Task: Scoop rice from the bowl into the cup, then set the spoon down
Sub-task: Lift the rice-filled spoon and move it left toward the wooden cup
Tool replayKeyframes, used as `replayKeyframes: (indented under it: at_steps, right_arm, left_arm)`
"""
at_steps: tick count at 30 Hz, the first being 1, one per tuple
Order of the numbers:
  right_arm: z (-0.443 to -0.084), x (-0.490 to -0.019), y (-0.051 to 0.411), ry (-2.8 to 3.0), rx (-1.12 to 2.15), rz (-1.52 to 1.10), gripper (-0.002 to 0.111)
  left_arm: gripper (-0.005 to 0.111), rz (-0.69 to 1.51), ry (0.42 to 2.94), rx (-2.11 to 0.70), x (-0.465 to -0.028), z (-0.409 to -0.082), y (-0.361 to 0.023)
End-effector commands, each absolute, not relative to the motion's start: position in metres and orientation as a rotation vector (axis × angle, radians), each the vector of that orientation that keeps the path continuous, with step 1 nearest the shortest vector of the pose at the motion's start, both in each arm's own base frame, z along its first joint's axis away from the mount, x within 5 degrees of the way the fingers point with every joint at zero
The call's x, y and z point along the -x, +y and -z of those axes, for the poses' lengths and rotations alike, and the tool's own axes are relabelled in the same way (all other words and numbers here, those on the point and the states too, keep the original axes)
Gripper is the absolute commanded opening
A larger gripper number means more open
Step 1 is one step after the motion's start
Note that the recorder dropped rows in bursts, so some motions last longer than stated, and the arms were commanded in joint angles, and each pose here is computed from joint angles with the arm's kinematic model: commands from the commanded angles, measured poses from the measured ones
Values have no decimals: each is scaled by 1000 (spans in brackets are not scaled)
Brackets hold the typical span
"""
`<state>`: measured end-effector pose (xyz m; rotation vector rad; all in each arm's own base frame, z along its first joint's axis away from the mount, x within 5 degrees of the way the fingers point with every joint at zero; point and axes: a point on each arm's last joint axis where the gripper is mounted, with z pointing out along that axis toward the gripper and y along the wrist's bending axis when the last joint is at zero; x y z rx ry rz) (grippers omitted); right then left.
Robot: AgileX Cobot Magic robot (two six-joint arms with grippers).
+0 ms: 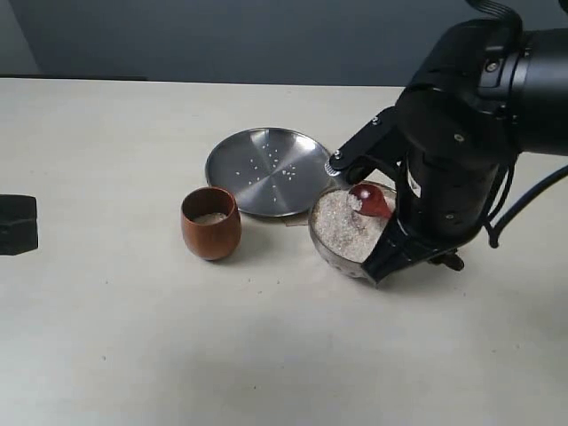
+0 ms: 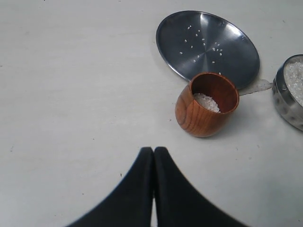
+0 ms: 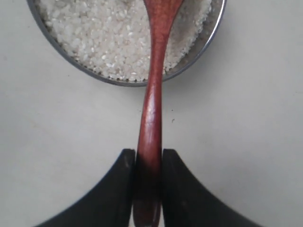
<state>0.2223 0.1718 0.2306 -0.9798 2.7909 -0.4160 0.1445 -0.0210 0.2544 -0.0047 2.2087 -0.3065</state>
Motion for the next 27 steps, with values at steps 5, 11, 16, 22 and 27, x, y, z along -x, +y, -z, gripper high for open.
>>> replayKeyframes:
  at_steps: [5,11,16,22,27]
  right_arm:
    - [-242,-221,179,2755,836,209,-1]
    - [-246,-221,182,2736,792,143,-1]
    - [-248,-224,197,2678,722,-81,-1]
    - [-248,-227,202,2647,707,-133,-1]
    - [-241,-235,212,2669,699,-150,-1]
  left_arm:
    - [0,317,2211,1,-145,-255,-22]
    - [0,317,2211,1,-145,-255,-22]
    - [0,315,2211,-1,-145,-255,-22]
    - [0,315,2211,-1,-145,-255,-22]
    - [0,314,2207,1,-145,-255,-22]
